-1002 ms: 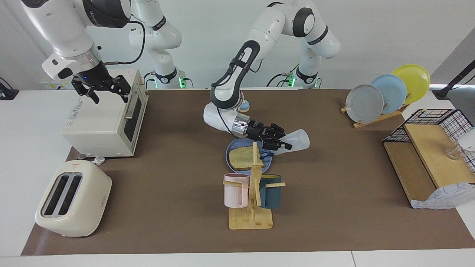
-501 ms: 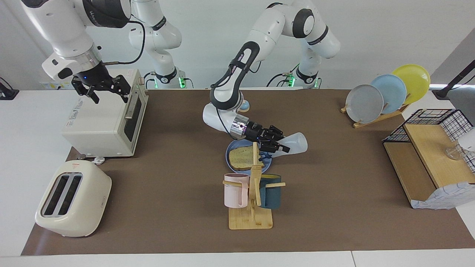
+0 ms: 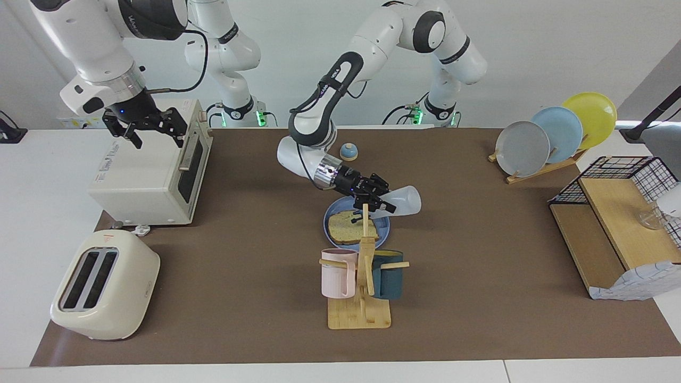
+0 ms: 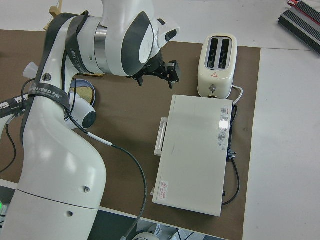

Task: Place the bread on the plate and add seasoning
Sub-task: 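Shake the bottle over the toast on the plate with the left gripper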

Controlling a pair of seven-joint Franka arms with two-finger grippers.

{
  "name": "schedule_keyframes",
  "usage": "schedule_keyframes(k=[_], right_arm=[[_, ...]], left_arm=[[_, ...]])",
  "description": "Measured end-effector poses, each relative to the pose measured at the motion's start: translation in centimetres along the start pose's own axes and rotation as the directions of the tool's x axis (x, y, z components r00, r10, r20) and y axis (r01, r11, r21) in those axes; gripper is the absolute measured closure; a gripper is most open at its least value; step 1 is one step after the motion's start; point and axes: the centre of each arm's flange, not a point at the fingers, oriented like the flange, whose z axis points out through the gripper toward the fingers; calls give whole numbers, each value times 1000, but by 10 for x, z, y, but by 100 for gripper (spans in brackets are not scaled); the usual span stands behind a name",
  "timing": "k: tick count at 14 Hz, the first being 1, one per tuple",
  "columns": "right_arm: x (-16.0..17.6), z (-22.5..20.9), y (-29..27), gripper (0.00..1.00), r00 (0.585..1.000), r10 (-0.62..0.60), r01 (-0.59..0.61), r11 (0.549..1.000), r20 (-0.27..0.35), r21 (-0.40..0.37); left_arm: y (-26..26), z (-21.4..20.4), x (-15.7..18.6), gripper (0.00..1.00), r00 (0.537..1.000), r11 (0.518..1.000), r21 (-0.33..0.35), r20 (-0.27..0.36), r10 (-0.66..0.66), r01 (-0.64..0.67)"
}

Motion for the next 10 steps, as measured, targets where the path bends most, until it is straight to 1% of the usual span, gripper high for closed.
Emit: schedule_keyframes(k=[5, 9, 10], right_arm=[[0, 0, 0, 0, 1000, 0, 0, 1000, 0, 0], [0, 0, 0, 0, 1000, 0, 0, 1000, 0, 0], [0, 0, 0, 0, 1000, 0, 0, 1000, 0, 0]], left_arm=[[-12, 52, 7, 56, 1000, 999, -45, -5, -3, 3], [-15, 69, 7, 56, 1000, 998, -67, -6, -7, 7], [-17, 68, 4, 56, 1000, 997, -79, -18, -22, 20]])
